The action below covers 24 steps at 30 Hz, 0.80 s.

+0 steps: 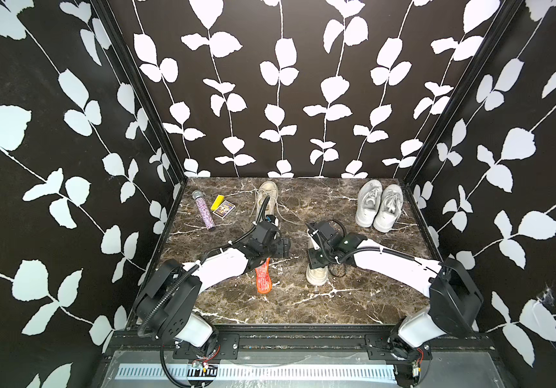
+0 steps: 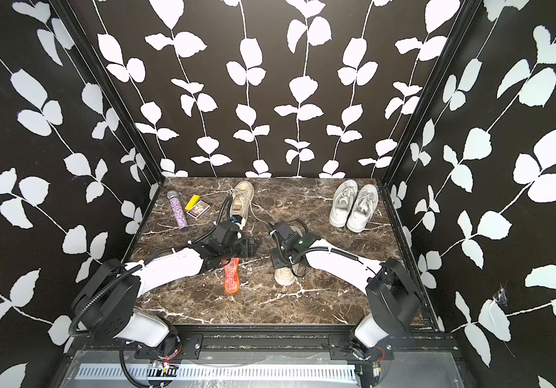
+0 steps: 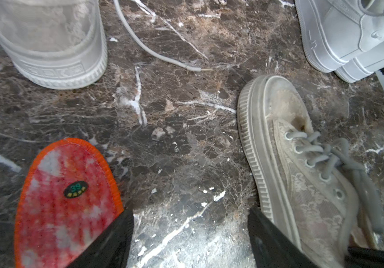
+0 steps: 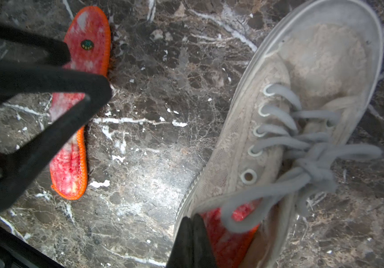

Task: Remove the insole from the shoe
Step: Move the shoe to the center of the board, then untie the shoelace on the shoe.

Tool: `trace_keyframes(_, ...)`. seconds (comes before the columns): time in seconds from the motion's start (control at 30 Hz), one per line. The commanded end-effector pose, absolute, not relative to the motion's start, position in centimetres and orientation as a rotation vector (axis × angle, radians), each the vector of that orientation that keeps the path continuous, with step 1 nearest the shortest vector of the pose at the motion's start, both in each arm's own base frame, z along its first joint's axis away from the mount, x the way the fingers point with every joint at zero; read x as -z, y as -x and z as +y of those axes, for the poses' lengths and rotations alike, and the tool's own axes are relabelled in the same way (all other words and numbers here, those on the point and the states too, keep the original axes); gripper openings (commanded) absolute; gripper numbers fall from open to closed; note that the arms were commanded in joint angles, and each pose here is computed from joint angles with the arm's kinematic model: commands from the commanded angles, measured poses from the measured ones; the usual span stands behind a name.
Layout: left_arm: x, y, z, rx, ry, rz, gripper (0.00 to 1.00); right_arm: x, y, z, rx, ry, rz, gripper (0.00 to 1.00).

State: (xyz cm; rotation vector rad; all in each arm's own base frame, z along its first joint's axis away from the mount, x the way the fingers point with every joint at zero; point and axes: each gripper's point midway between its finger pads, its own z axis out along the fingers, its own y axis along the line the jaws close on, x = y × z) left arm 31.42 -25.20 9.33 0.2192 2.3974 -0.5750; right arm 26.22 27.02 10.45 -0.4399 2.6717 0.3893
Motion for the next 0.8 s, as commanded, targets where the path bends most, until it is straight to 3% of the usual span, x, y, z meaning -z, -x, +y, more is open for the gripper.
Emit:
trace_keyframes(0.0, -10.7, -31.5, -26.5, 0.633, -0.247, 2.368, 0.79, -13.3, -26.7, 27.5, -0.453, 0.426, 2.587, 0.19)
trace_keyframes(0.2, -12.4, -29.9, -28.9, 0.576, -0.440, 2.298, 0.78, -16.6, -27.4, 24.0, -0.269, 0.421, 2.473, 0.31)
trace_keyframes(0.5, -12.5, -27.7, -34.4, 0.693, -0.655, 2.249, 0.72, -17.6, -27.9, 18.6, -0.212, 0.190, 2.402, 0.33)
trace_keyframes(0.77, -11.4, -26.8, -37.0, 0.782, -0.732, 2.266, 0.63, -16.1, -27.2, 18.7, -0.326, 0.080, 2.392, 0.34)
